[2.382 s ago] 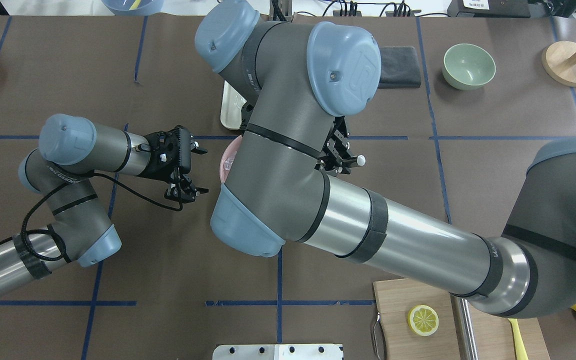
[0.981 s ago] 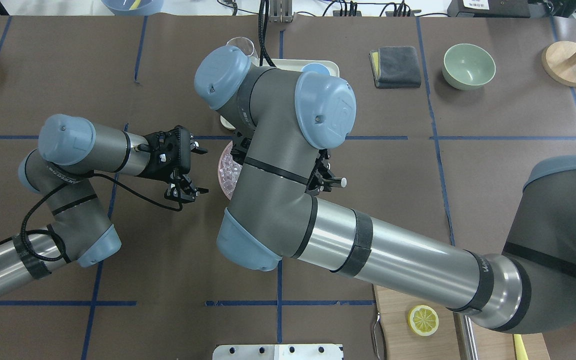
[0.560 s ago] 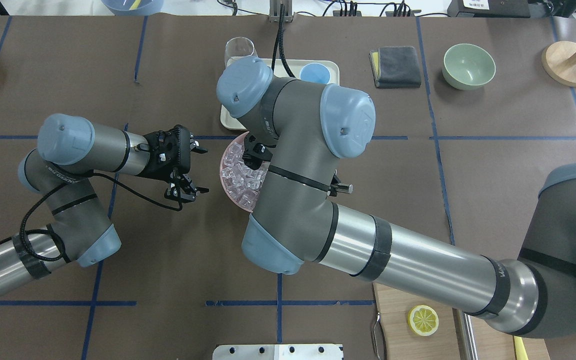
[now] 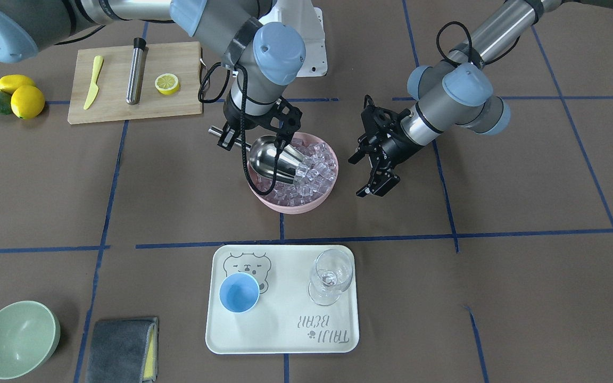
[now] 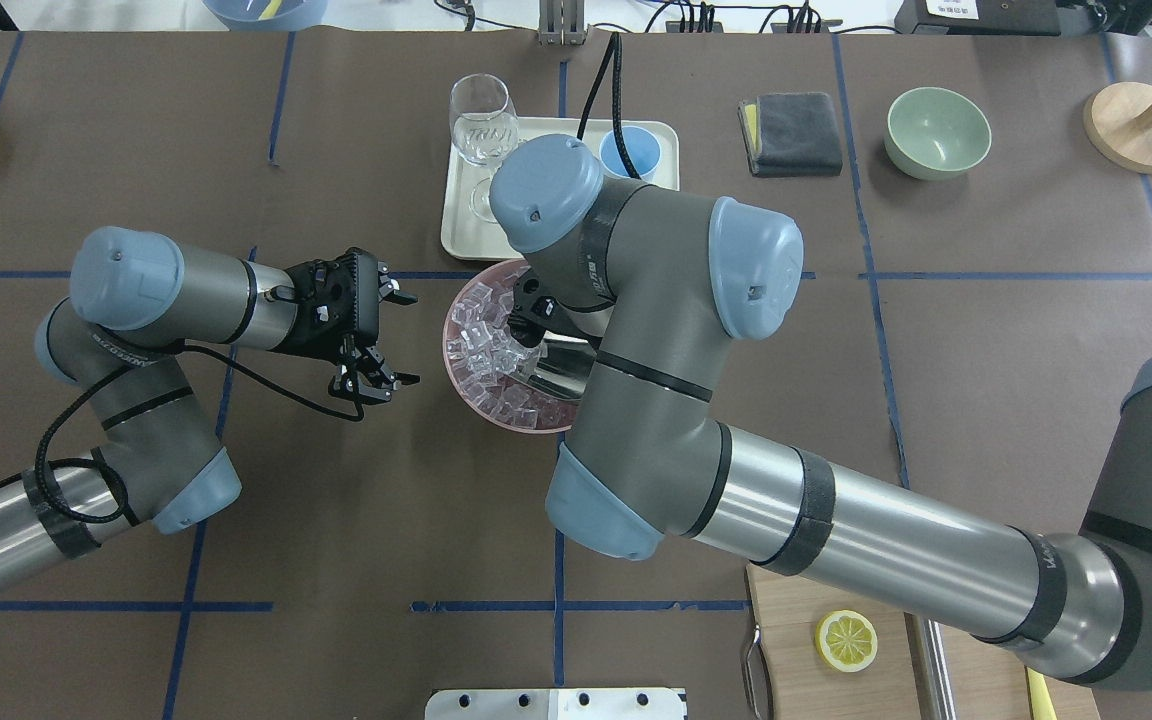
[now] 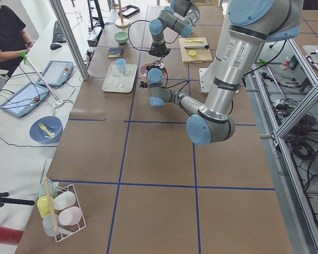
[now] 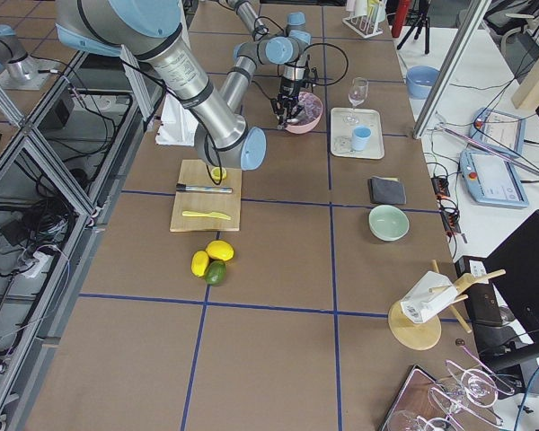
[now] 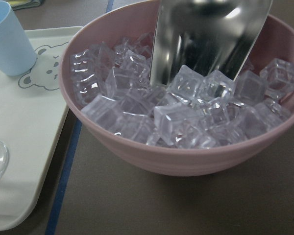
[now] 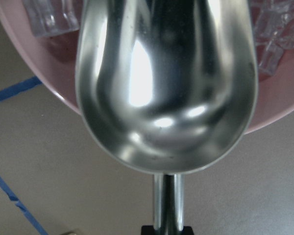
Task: Put ice in cup with scoop
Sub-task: 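Lift the ice-filled scoop with the right gripper while the left draws back, then tip the scoop's ice into the light blue cup while the left arm withdraws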
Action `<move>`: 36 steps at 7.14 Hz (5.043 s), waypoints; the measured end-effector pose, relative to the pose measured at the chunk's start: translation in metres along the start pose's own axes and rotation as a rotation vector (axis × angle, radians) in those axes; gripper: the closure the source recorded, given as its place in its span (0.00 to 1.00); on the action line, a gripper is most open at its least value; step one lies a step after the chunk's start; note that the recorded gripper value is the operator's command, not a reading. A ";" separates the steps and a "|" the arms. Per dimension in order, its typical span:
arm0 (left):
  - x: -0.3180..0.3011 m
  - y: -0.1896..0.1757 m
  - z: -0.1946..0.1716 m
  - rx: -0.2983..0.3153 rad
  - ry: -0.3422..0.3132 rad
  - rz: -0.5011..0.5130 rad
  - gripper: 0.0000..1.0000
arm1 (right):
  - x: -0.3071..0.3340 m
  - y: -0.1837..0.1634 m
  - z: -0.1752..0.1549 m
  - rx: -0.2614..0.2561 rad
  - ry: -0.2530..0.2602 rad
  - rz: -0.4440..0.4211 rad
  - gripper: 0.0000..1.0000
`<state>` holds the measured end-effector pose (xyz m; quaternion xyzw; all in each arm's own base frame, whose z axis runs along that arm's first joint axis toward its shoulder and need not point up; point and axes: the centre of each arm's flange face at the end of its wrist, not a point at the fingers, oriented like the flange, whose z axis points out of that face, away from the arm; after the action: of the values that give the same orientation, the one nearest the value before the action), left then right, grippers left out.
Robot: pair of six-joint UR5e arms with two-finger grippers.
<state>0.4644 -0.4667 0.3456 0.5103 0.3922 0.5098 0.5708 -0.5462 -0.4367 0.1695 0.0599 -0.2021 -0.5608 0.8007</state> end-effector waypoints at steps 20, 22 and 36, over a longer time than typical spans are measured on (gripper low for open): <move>-0.042 0.083 -0.074 -0.067 -0.027 -0.067 0.00 | 0.112 0.098 -0.054 0.250 -0.028 0.393 1.00; -0.047 0.095 -0.086 -0.075 -0.016 -0.081 0.00 | 0.151 0.084 -0.047 0.197 -0.060 0.462 1.00; -0.045 0.098 -0.088 -0.068 -0.016 -0.084 0.00 | 0.220 0.030 -0.075 -0.260 -0.005 0.347 1.00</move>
<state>0.3535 -0.4990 0.4231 0.4776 0.3911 0.4944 0.6119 -0.4267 -0.6385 0.1674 -0.0808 -0.1372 -0.4360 0.8858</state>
